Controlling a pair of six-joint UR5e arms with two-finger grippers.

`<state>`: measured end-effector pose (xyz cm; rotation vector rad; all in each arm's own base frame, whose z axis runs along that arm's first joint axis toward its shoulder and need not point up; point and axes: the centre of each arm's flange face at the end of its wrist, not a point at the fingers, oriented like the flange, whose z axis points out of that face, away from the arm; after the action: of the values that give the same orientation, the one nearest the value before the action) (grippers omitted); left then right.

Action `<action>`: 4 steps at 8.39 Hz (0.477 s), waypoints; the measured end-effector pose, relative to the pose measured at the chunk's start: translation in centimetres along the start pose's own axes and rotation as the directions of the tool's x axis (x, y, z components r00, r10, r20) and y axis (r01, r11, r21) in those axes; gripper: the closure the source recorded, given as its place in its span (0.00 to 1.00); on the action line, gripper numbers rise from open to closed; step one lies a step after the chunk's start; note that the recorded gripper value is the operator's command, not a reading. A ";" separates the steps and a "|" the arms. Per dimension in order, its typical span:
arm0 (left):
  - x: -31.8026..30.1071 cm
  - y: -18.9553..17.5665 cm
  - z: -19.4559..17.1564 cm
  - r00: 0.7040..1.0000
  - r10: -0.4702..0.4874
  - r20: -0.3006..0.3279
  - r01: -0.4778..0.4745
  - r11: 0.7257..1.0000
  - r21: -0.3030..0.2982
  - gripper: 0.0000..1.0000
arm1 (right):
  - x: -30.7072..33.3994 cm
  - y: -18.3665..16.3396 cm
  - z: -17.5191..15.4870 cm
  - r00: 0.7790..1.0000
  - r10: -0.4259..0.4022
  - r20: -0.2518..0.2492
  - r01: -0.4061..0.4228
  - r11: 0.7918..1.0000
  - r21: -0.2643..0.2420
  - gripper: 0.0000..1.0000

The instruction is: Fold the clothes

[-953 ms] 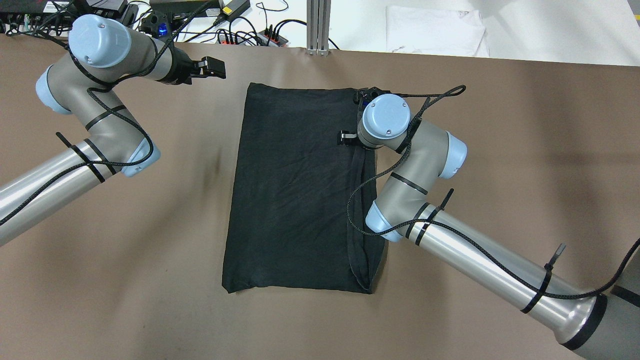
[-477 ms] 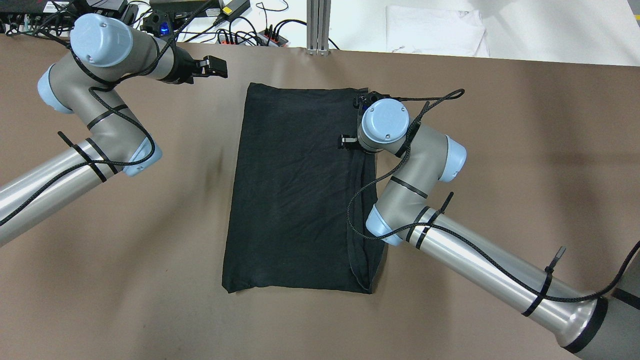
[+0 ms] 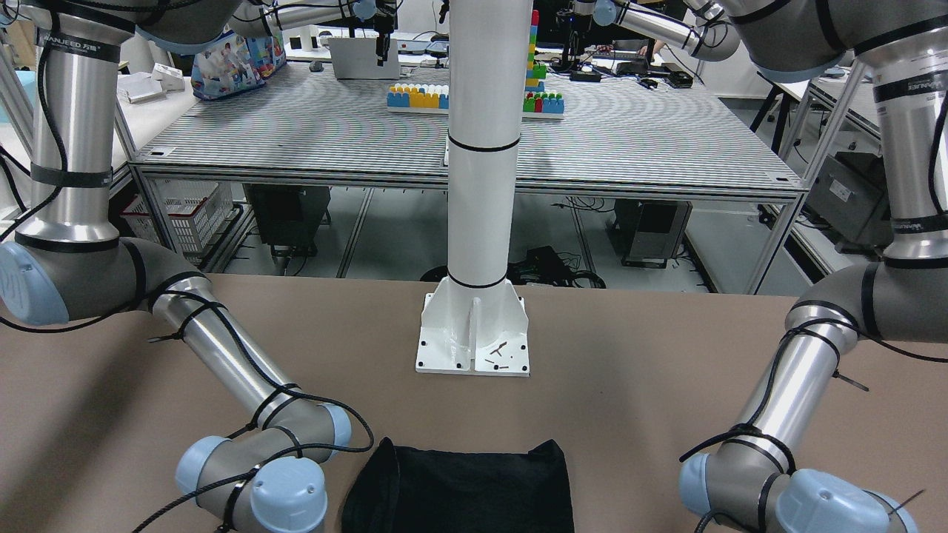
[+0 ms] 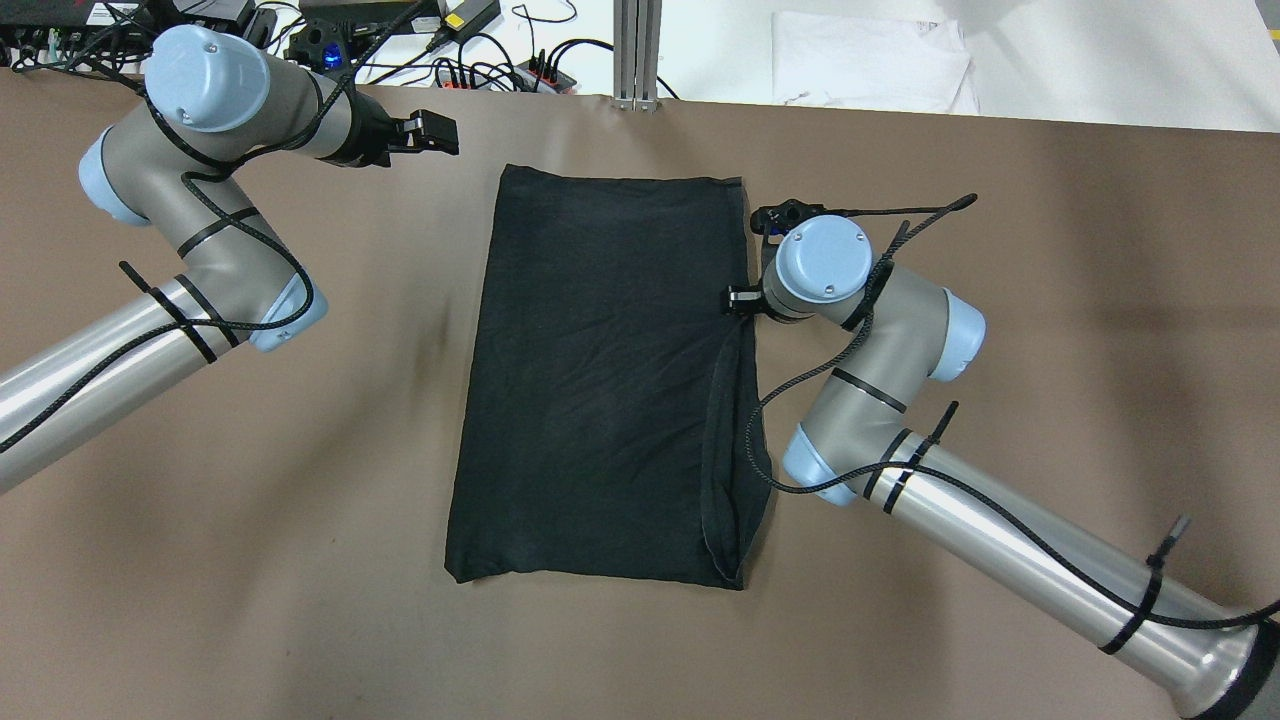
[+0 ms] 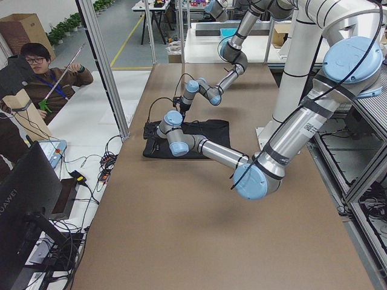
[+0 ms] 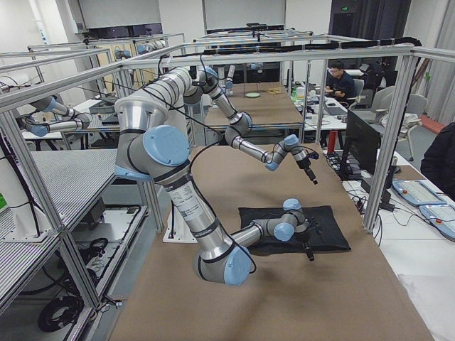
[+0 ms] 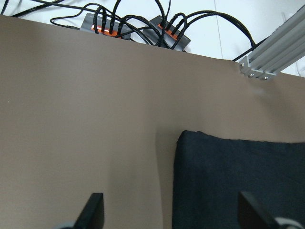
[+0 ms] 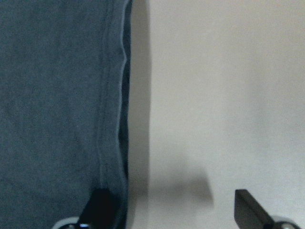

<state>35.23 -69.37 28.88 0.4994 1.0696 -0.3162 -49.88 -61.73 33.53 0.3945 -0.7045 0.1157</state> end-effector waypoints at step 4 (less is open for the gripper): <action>0.4 -0.2 0.1 1.000 -0.003 0.012 0.003 1.000 0.000 0.00 | 7.8 -0.1 -2.6 0.998 -0.034 0.060 0.037 0.998 -0.060 0.06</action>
<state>35.39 -69.63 28.56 0.4957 1.0592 -0.3212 -42.35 -61.05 36.70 0.3533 -0.7570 0.0493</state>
